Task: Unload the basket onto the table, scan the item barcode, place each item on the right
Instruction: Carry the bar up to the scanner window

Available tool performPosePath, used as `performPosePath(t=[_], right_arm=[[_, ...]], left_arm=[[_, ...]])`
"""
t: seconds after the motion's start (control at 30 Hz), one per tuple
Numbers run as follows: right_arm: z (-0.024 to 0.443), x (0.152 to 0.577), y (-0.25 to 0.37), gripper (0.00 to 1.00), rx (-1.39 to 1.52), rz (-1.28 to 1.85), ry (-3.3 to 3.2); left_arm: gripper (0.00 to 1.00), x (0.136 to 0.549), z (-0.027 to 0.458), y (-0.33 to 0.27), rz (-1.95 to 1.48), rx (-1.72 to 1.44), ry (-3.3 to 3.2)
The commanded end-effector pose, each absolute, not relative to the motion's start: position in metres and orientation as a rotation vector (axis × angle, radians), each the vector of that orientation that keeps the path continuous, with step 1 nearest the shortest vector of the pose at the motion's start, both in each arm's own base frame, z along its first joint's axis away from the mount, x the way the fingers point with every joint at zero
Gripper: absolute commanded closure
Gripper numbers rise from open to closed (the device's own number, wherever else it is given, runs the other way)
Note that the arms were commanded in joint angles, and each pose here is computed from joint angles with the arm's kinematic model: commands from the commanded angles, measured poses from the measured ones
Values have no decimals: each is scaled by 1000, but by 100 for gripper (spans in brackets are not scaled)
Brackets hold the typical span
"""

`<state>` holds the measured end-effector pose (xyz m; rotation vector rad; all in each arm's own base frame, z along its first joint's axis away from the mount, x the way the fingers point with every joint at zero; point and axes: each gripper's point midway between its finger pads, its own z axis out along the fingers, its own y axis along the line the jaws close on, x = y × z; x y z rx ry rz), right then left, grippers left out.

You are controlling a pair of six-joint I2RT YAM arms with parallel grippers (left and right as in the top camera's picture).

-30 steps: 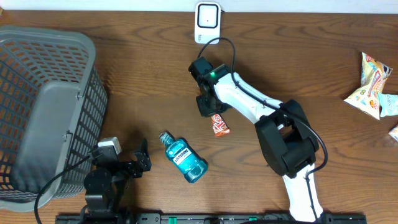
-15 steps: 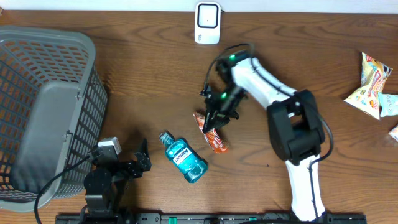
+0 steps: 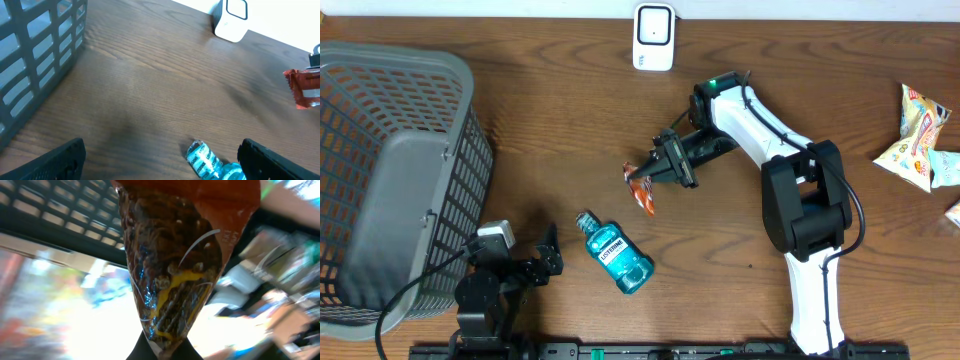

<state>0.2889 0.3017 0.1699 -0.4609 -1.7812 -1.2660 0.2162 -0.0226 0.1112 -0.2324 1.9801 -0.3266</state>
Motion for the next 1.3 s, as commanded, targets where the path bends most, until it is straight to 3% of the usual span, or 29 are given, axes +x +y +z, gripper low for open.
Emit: performPosePath(t=[0.0, 0.4, 0.6, 0.8, 1.0, 1.03, 1.27], right_arm=[[188, 297, 311, 99, -651, -1196, -1586], [190, 294, 314, 99, -703, -1128, -1547], [163, 320, 318, 99, -216, -1515, -1915], [108, 369, 316, 99, -13, -1439, -2415], [93, 443, 307, 99, 183, -1316, -2938], [101, 472, 297, 99, 189, -1251, -3105], [143, 545, 282, 99, 249, -1093, -3564]], left_arm=[[2, 214, 101, -25, -330, -215, 2013], [2, 214, 101, -25, -330, -215, 2013], [2, 214, 101, -25, -330, -215, 2013], [2, 214, 101, -25, -330, -215, 2013], [2, 214, 101, -25, -330, -215, 2013], [2, 214, 101, -25, -330, -215, 2013], [2, 214, 101, -25, -330, -215, 2013]])
